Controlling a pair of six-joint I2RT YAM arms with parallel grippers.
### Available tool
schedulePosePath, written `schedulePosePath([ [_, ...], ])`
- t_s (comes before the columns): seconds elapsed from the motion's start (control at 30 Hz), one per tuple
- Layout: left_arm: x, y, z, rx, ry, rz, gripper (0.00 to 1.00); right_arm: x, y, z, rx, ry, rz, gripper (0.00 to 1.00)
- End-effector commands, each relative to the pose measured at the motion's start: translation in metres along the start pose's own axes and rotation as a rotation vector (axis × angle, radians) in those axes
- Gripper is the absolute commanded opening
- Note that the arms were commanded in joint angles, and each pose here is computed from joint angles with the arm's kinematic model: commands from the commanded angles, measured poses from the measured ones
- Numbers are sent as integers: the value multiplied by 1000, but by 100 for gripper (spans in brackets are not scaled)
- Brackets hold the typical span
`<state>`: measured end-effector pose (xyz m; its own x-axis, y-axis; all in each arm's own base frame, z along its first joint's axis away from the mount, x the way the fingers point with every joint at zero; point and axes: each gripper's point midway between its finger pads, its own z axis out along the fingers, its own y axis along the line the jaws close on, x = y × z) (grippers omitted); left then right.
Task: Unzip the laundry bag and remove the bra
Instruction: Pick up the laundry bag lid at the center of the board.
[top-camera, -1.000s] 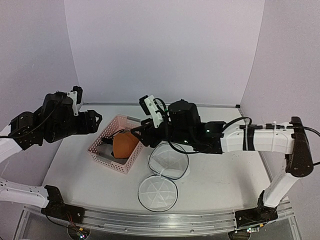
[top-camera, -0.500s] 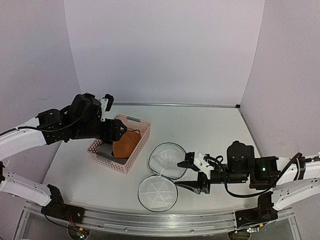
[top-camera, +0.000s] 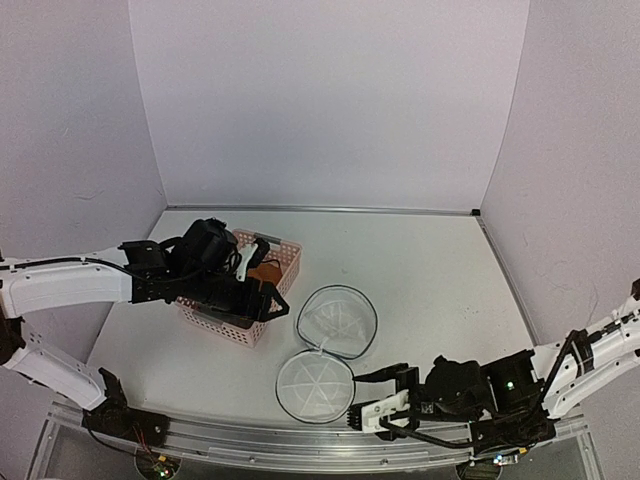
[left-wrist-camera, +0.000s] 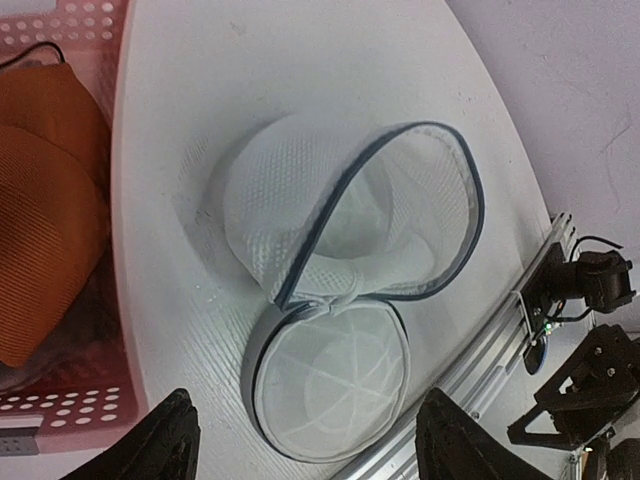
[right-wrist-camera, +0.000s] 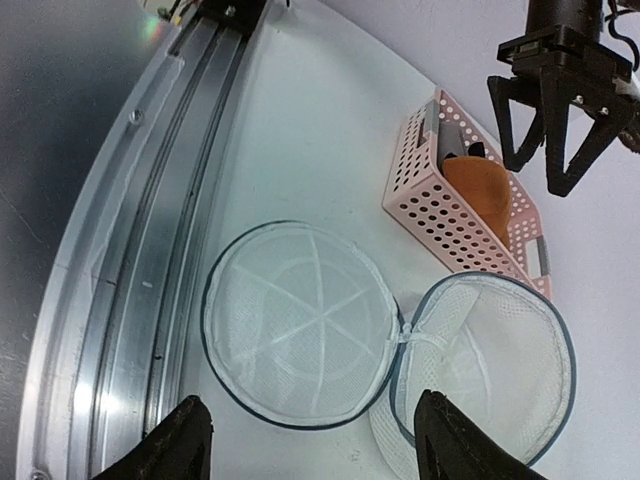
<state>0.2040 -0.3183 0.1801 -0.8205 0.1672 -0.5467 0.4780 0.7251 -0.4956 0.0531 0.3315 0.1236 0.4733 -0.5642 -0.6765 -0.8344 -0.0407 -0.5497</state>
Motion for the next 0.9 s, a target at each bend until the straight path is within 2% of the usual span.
schedulePosePath([
  [0.0, 19, -18, 14, 107, 70, -15, 75, 12, -6, 10, 134, 113, -178, 71],
  [0.17, 40, -15, 35, 92, 148, -18, 75, 23, 2, 27, 175, 194, -313, 72],
  [0.37, 59, 1, 60, 42, 223, -44, 74, 36, 10, 40, 175, 247, -397, 73],
  [0.87, 84, 13, 101, 13, 342, -45, 72, 63, 23, 62, 177, 333, -492, 73],
])
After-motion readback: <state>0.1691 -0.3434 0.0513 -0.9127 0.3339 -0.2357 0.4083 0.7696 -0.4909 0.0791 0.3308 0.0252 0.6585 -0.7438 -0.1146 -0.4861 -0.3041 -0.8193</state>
